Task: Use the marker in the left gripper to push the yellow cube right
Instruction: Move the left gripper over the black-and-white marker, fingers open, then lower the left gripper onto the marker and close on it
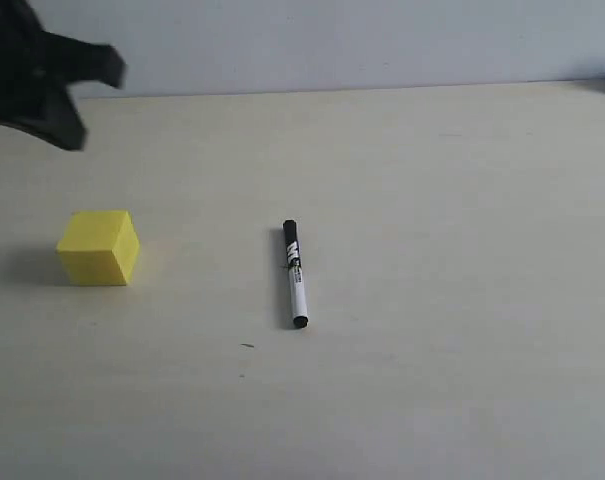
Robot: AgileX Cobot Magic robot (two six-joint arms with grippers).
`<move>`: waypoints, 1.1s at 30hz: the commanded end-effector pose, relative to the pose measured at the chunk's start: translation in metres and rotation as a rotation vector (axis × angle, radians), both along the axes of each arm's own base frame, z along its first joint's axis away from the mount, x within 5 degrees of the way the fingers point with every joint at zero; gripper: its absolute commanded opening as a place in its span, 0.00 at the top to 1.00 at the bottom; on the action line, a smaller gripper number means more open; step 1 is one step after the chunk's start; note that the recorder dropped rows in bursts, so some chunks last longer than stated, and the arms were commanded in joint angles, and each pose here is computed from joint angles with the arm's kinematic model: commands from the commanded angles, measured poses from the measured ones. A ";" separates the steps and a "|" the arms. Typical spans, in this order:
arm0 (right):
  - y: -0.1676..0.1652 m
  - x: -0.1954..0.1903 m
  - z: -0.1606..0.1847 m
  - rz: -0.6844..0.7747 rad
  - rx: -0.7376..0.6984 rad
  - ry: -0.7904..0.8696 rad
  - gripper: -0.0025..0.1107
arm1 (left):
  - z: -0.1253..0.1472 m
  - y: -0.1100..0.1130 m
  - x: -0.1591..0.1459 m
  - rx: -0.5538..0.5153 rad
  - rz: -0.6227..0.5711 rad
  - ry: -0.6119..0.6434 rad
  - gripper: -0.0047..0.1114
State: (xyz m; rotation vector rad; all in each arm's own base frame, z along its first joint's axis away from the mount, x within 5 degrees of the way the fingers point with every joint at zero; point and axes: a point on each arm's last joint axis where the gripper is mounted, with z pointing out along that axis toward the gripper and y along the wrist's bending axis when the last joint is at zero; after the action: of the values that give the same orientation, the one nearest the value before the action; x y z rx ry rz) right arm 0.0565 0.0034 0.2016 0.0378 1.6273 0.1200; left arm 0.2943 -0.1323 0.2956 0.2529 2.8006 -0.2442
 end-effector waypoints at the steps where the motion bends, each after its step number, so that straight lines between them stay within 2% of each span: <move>1: 0.000 0.000 -0.001 0.000 -0.001 -0.009 0.98 | -0.032 -0.057 0.008 -0.071 -0.101 -0.028 0.78; 3: 0.000 0.000 -0.001 0.000 -0.001 -0.009 0.98 | -0.041 -0.075 0.011 -0.135 -0.105 -0.050 0.70; 5: 0.000 0.000 -0.001 0.000 -0.001 -0.009 0.98 | -0.048 -0.093 0.010 -0.239 -0.073 -0.032 0.68; 10: 0.000 0.000 -0.001 0.000 -0.001 -0.009 0.98 | -0.054 -0.115 0.016 -0.419 -0.027 -0.055 0.71; 14: 0.000 0.000 -0.001 0.000 -0.001 -0.009 0.98 | -0.056 -0.116 0.020 -0.433 -0.017 -0.071 0.79; 17: 0.000 0.000 -0.001 0.000 -0.001 -0.009 0.98 | -0.055 -0.117 0.018 -0.397 -0.089 -0.054 0.79; 20: 0.000 0.000 -0.001 0.000 -0.001 -0.009 0.98 | -0.044 -0.120 0.017 -0.337 -0.069 0.006 0.72; 23: 0.000 0.000 -0.001 0.000 -0.001 -0.009 0.98 | -0.036 -0.126 0.016 -0.193 -0.041 0.011 0.64; 27: 0.000 0.000 -0.001 0.000 -0.001 -0.009 0.98 | -0.037 -0.140 0.013 -0.012 0.012 0.014 0.61; 30: 0.000 0.000 -0.001 0.000 -0.001 -0.009 0.98 | -0.046 -0.159 0.009 -0.015 -0.005 0.059 0.54; 33: 0.000 0.000 -0.001 0.000 -0.001 -0.009 0.98 | -0.057 -0.172 0.004 0.012 -0.075 0.119 0.46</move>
State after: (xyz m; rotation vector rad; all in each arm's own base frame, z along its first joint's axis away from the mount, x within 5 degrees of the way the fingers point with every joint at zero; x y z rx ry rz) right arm 0.0565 0.0034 0.2016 0.0378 1.6273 0.1200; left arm 0.3036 -0.2931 0.2461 0.2991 2.8633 -0.2830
